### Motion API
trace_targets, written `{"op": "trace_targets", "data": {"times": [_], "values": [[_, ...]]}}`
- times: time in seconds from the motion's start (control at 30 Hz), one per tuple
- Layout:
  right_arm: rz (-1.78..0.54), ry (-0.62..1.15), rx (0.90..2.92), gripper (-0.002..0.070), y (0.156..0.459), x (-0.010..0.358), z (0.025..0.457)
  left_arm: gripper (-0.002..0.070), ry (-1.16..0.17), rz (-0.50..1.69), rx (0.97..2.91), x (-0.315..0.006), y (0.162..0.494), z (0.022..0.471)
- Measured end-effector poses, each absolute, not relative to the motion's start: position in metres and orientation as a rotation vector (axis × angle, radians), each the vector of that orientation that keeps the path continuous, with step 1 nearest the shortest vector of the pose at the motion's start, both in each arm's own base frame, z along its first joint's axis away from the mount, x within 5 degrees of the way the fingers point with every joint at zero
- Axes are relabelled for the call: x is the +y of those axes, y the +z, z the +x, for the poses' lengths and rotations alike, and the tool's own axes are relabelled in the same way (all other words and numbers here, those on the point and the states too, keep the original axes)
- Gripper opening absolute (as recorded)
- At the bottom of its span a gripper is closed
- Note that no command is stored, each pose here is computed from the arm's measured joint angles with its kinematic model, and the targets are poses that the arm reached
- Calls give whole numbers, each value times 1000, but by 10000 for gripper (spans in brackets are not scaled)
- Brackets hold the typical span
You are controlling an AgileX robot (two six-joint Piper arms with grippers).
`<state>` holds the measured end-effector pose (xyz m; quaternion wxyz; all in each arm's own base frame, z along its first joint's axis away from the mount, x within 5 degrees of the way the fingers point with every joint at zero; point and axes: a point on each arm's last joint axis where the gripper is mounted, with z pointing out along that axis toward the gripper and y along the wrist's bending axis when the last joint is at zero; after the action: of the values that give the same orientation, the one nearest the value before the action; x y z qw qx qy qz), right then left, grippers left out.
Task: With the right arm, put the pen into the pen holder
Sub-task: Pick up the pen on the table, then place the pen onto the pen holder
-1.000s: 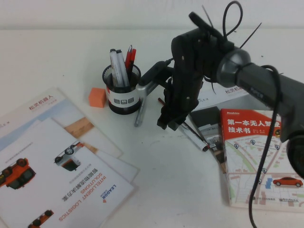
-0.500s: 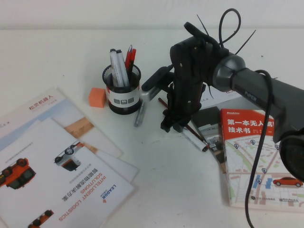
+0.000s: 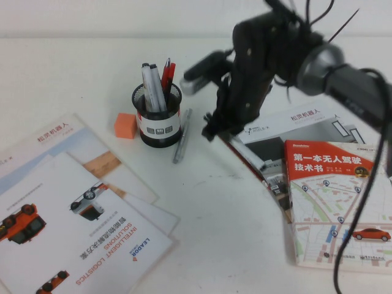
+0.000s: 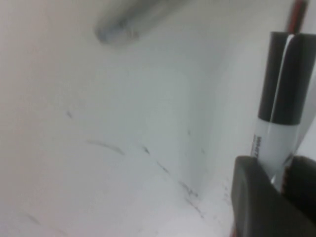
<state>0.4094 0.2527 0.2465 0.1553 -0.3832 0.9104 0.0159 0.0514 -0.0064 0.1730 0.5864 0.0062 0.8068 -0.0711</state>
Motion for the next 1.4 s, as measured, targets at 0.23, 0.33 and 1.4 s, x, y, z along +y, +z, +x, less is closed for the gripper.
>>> {"op": "trace_targets", "data": {"times": [0.23, 0.33, 1.4], "values": [[-937, 327, 2373, 96, 302, 261, 402, -2, -166, 14, 1881, -6, 173, 51], [-863, 417, 2206, 96, 314, 272, 396, -2, -166, 14, 1881, -6, 173, 51], [-604, 637, 1469, 137, 219, 282, 418, -3, -166, 14, 1881, -6, 173, 51]]}}
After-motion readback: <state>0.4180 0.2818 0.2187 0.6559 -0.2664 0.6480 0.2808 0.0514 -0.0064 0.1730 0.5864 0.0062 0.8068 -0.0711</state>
